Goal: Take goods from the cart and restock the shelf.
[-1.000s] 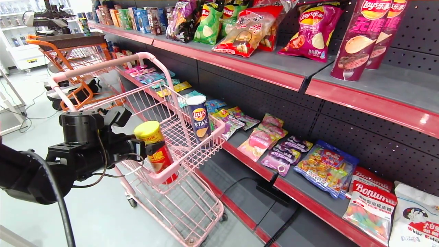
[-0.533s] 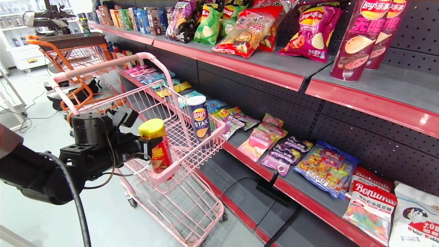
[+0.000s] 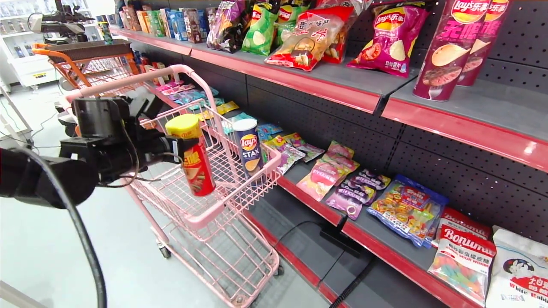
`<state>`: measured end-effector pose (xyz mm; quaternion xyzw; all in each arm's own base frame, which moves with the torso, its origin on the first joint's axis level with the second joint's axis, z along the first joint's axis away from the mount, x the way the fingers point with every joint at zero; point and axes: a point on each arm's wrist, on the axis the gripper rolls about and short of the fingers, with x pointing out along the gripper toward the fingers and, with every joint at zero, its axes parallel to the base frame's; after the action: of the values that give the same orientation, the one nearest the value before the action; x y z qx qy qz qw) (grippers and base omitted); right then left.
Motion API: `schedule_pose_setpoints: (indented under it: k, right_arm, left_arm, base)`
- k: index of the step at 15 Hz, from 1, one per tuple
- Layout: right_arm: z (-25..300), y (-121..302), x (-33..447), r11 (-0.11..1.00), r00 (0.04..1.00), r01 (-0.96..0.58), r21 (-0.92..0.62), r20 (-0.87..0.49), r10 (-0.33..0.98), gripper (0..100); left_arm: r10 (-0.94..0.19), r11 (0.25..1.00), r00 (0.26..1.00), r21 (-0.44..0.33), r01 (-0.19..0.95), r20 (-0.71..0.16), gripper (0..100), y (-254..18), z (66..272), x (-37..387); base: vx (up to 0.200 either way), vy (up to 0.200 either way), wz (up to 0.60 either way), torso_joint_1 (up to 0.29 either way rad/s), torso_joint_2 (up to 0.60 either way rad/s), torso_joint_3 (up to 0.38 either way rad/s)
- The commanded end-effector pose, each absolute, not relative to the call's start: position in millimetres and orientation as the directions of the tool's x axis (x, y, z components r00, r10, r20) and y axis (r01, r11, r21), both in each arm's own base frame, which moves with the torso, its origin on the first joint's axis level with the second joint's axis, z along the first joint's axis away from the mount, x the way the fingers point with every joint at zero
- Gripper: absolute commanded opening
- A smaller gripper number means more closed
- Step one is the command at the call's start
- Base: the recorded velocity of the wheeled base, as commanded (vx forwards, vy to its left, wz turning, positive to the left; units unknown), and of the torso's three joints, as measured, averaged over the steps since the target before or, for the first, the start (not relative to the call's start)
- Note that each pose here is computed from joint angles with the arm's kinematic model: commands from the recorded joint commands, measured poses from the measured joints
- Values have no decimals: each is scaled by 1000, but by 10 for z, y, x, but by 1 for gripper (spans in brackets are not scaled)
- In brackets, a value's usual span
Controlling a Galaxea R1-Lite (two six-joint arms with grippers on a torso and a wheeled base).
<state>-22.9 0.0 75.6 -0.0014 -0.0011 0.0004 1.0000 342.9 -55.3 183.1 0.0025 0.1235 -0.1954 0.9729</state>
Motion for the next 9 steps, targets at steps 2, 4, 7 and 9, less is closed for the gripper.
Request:
schedule_pose_setpoints:
  k: [2,4,7,9]
  right_arm:
    - [756,0,-228,1000,1000,-3,-3,2,3,100]
    - [756,0,-228,1000,1000,-3,-3,2,3,100]
    - [756,0,-228,1000,1000,-3,-3,2,3,100]
    - [756,0,-228,1000,1000,-3,-3,2,3,100]
  left_arm:
    - [-381,924,921,-9,381,-88,0,-500,2541,3120]
    - [-379,925,922,-6,380,-76,0,-458,2731,2859]
    - [-380,925,924,1,380,-49,0,-374,3029,2263]
    - [-378,925,925,4,379,-37,0,-307,3101,1789]
  base:
    - [0,0,0,0,0,0]
    - [0,0,0,0,0,0]
    - [0,0,0,0,0,0]
    - [0,0,0,0,0,0]
